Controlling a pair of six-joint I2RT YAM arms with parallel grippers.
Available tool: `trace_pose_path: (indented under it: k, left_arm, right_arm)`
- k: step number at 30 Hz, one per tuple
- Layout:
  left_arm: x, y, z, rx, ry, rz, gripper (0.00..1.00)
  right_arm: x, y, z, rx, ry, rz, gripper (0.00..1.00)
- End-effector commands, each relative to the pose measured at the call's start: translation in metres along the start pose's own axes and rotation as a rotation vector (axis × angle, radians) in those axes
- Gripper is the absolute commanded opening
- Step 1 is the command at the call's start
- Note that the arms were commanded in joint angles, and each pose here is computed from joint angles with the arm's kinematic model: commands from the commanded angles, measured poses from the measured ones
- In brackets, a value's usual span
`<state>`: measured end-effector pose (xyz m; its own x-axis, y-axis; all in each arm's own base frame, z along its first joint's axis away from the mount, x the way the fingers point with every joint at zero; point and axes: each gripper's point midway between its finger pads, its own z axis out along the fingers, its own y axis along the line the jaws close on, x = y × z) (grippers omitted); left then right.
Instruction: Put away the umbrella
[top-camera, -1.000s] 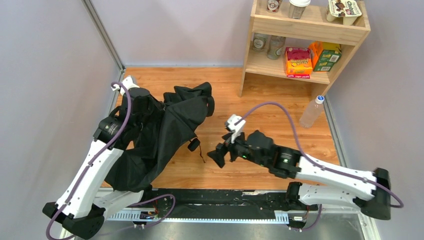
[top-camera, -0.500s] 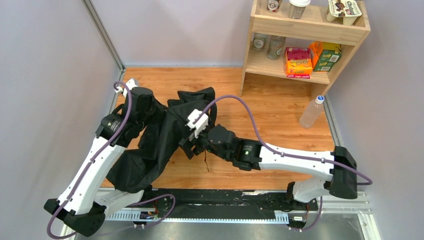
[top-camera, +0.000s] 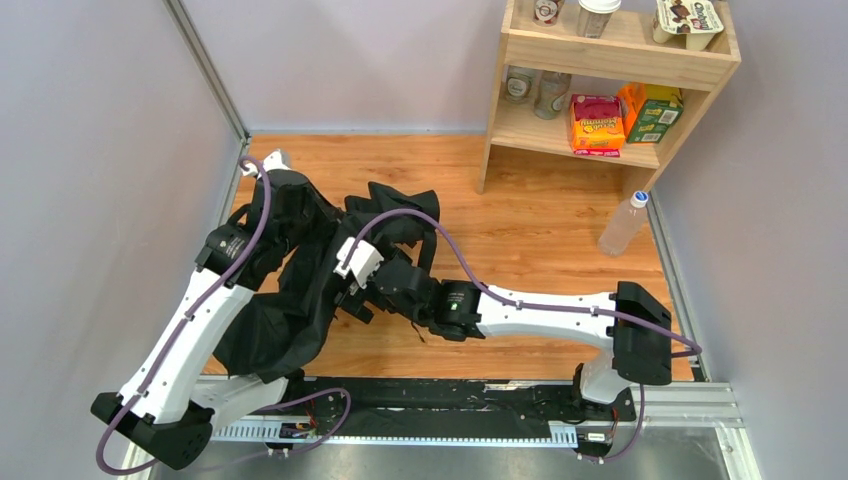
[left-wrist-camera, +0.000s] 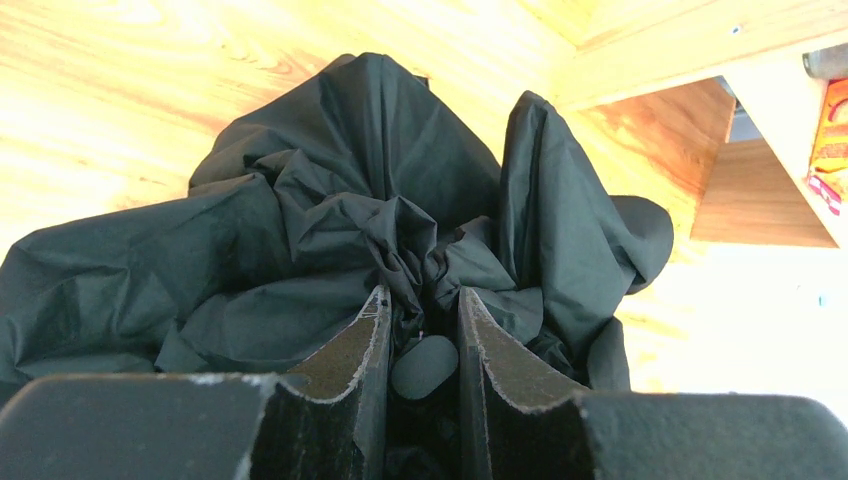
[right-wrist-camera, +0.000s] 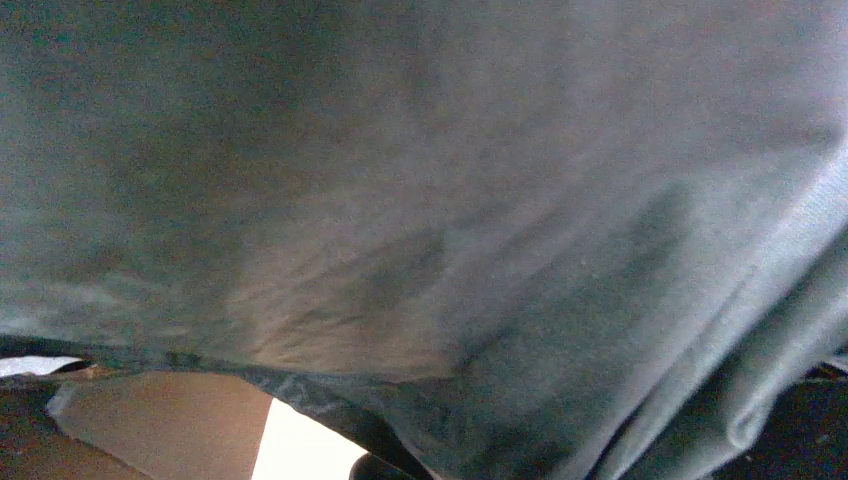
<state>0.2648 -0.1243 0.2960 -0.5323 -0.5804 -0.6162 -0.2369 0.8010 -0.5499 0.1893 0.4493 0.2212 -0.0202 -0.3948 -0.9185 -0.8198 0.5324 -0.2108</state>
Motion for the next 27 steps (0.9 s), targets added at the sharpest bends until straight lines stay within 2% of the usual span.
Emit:
trace_pose_path:
  k: [1,3,5,7,8,9,10,12,16,19,20,21,22,23,24,27]
  left_arm:
    - [-0.021,-0.04,-0.021,0.19,-0.051,0.032,0.0]
    - [-0.018,-0.043,-0.022,0.207,-0.036,0.029,0.0]
    - [-0.014,-0.044,-0.021,0.216,-0.02,0.022,0.0]
    - [-0.012,-0.043,-0.022,0.219,-0.014,0.015,0.0]
    - [-0.012,-0.042,-0.022,0.217,-0.013,0.013,0.0]
    - [-0.012,-0.042,-0.023,0.22,-0.015,0.016,0.0]
    - [-0.013,-0.042,-0.024,0.221,-0.019,0.021,0.0]
    - [-0.013,-0.043,-0.025,0.23,-0.021,0.034,0.0]
    - [-0.01,-0.05,-0.025,0.278,-0.015,0.062,0.0]
    - [-0.011,-0.068,-0.029,0.388,-0.03,0.086,0.0]
    - [-0.005,-0.074,-0.032,0.44,-0.005,0.122,0.0]
    - [-0.009,-0.085,-0.039,0.501,-0.023,0.139,0.08]
    - [-0.008,-0.091,-0.045,0.549,-0.019,0.173,0.44]
    - [-0.014,-0.099,-0.058,0.608,-0.053,0.192,0.62]
    - [-0.017,-0.102,-0.068,0.643,-0.079,0.216,0.73]
    - [-0.038,-0.106,-0.117,0.738,-0.207,0.257,0.74]
  right_arm:
    - [-0.028,-0.007,-0.002,0.04,-0.089,0.005,1.0]
    - [-0.027,-0.024,0.007,0.17,-0.074,0.028,1.0]
    - [-0.034,-0.03,0.013,0.218,-0.085,0.03,1.0]
    - [-0.039,-0.038,0.018,0.283,-0.11,0.053,0.93]
    - [-0.04,-0.04,0.02,0.302,-0.118,0.051,0.87]
    - [-0.041,-0.044,0.02,0.328,-0.126,0.049,0.73]
    - [-0.039,-0.044,0.021,0.336,-0.13,0.052,0.63]
    - [-0.039,-0.049,0.019,0.358,-0.147,0.06,0.56]
    - [-0.037,-0.047,0.012,0.333,-0.181,0.088,0.22]
    - [-0.04,-0.047,0.004,0.314,-0.231,0.11,0.0]
    - [-0.04,-0.048,0.001,0.309,-0.259,0.125,0.0]
    - [-0.04,-0.048,-0.001,0.29,-0.279,0.129,0.0]
    - [-0.034,-0.048,-0.004,0.283,-0.289,0.133,0.0]
    - [-0.032,-0.05,-0.007,0.279,-0.305,0.14,0.0]
    - [-0.033,-0.054,-0.011,0.276,-0.328,0.157,0.0]
    - [-0.021,-0.062,-0.019,0.252,-0.35,0.189,0.0]
